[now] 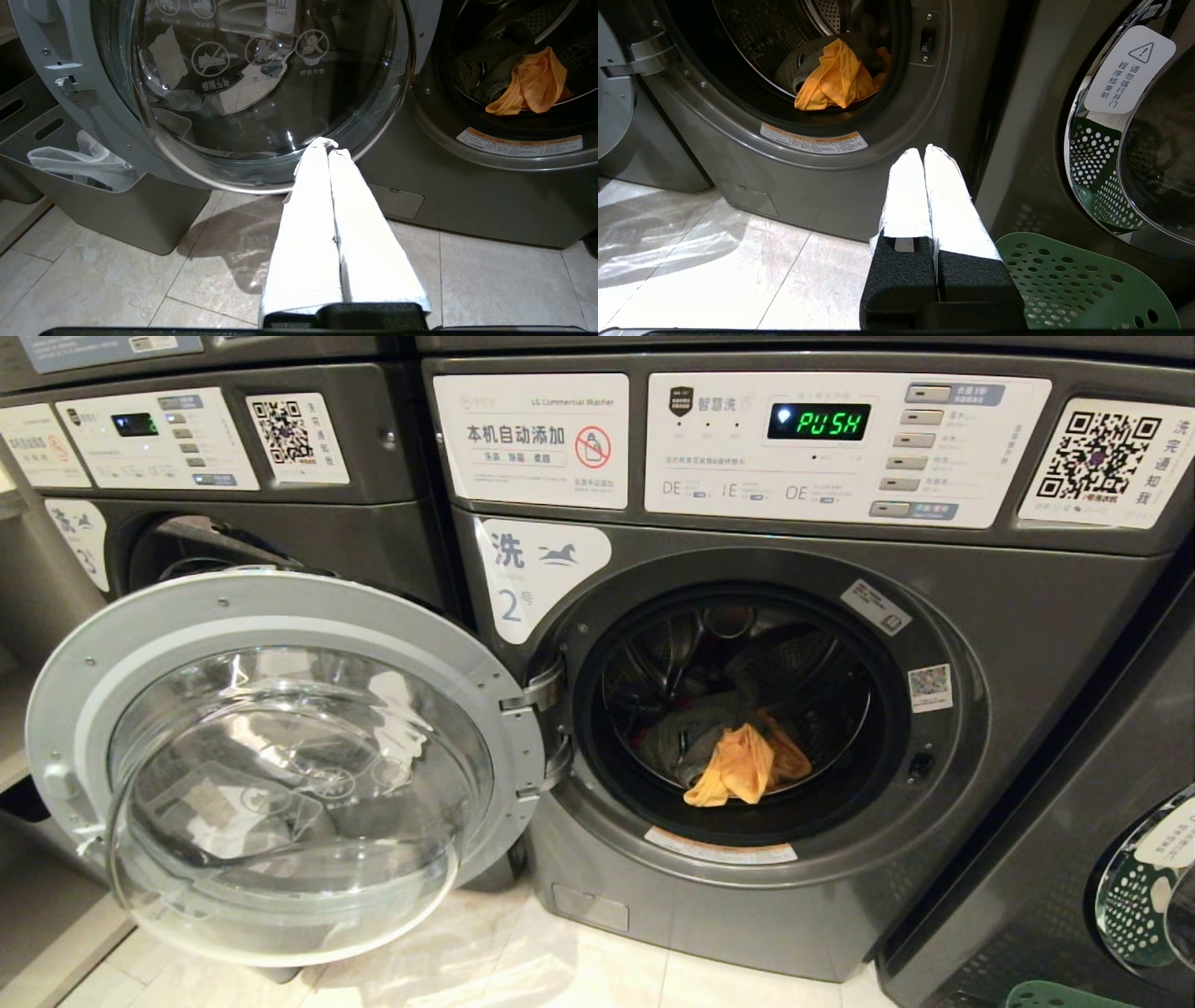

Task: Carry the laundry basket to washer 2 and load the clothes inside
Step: Close the washing machine door with the left hand

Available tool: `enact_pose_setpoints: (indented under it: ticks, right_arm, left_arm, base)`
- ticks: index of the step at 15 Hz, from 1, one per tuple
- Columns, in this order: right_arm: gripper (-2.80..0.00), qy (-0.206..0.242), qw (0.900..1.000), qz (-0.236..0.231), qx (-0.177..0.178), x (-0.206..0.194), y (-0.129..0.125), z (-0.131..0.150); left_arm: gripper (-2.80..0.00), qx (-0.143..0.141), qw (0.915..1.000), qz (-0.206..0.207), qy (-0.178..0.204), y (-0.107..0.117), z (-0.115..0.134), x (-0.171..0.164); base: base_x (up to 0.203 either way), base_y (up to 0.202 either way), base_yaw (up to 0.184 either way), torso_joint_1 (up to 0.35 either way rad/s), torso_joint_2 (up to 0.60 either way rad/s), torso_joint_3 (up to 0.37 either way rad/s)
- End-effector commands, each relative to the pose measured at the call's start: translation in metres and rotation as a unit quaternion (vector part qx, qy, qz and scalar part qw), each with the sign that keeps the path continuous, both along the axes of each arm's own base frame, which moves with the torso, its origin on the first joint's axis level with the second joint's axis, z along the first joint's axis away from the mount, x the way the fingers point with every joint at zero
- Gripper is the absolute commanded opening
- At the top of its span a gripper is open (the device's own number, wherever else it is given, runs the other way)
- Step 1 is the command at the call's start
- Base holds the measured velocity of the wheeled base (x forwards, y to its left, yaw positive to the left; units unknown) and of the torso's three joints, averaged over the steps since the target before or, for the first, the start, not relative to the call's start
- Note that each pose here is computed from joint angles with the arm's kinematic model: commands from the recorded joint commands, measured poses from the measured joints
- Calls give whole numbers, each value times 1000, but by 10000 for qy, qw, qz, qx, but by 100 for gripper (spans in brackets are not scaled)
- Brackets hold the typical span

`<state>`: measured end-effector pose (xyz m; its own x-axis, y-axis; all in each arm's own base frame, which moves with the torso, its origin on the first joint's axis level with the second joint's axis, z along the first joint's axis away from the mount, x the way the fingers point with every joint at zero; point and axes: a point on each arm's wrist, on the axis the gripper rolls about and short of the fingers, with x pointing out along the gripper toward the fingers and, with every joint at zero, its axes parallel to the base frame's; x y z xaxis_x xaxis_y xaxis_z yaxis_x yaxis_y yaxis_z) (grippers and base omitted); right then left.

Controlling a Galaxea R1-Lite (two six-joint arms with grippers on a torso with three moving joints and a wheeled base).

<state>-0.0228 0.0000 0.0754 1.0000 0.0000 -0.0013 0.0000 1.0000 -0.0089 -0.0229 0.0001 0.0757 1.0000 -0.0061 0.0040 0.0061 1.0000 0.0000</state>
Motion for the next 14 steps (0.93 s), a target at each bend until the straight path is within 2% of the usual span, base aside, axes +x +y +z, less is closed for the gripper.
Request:
enact_pose_setpoints:
  ticks: [1, 4, 9, 14]
  right_arm:
    - [-280, 9, 10000, 0, 11, 0, 0, 0]
    - [-280, 9, 10000, 0, 14, 0, 0, 0]
    - [-280, 9, 10000, 0, -1, 0, 0, 0]
    - [-280, 9, 10000, 0, -9, 0, 0, 0]
  left_arm:
    - [-280, 0, 10000, -7, 4, 0, 0, 0]
    - [-280, -8, 10000, 7, 4, 0, 0, 0]
    - [-280, -8, 10000, 7, 12, 0, 0, 0]
    - [-280, -8, 10000, 0, 12, 0, 0, 0]
  base:
    - [0, 0, 0, 0, 0, 0]
    - [2, 2, -33, 1, 0, 1]
    - [0, 6, -157, 2, 4, 0]
    - [0, 1, -13, 1, 0, 0]
